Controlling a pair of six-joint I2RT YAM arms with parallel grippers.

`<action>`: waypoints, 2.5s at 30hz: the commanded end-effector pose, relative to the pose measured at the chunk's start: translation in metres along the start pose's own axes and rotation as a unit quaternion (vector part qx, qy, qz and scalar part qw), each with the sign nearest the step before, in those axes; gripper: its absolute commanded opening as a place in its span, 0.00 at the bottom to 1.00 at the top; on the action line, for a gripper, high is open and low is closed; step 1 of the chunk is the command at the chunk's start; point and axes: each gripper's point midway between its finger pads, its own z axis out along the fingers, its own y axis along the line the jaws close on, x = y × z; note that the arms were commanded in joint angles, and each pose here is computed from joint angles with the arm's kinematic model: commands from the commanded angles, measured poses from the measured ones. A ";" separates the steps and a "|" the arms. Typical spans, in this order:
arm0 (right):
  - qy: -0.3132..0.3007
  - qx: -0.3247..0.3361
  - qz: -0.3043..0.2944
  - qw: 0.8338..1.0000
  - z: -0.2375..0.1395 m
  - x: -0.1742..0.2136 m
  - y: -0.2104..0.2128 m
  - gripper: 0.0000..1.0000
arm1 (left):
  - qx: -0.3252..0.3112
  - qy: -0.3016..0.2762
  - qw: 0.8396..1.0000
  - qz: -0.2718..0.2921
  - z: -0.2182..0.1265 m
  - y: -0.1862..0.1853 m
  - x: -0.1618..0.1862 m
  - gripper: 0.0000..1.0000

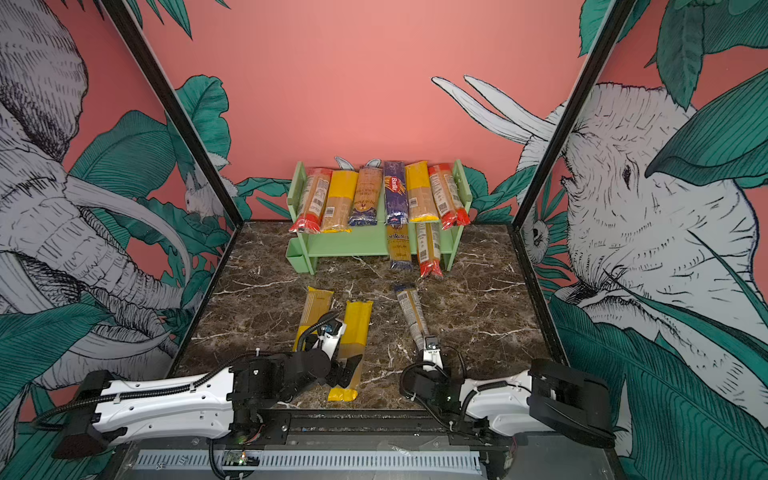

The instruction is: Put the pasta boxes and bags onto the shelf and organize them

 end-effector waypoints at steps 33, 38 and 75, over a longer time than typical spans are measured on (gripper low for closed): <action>-0.052 -0.223 -0.018 0.973 -0.080 -0.108 0.092 0.00 | -0.090 -0.084 0.991 -0.048 -0.066 0.083 -0.012 0.98; -0.067 -0.236 -0.016 0.969 -0.087 -0.119 0.096 0.00 | -0.097 -0.085 0.990 -0.051 -0.067 0.084 -0.014 0.98; 0.058 -0.271 -0.093 0.956 -0.070 -0.058 0.130 0.00 | -0.117 -0.084 0.989 -0.044 -0.061 0.088 -0.010 0.99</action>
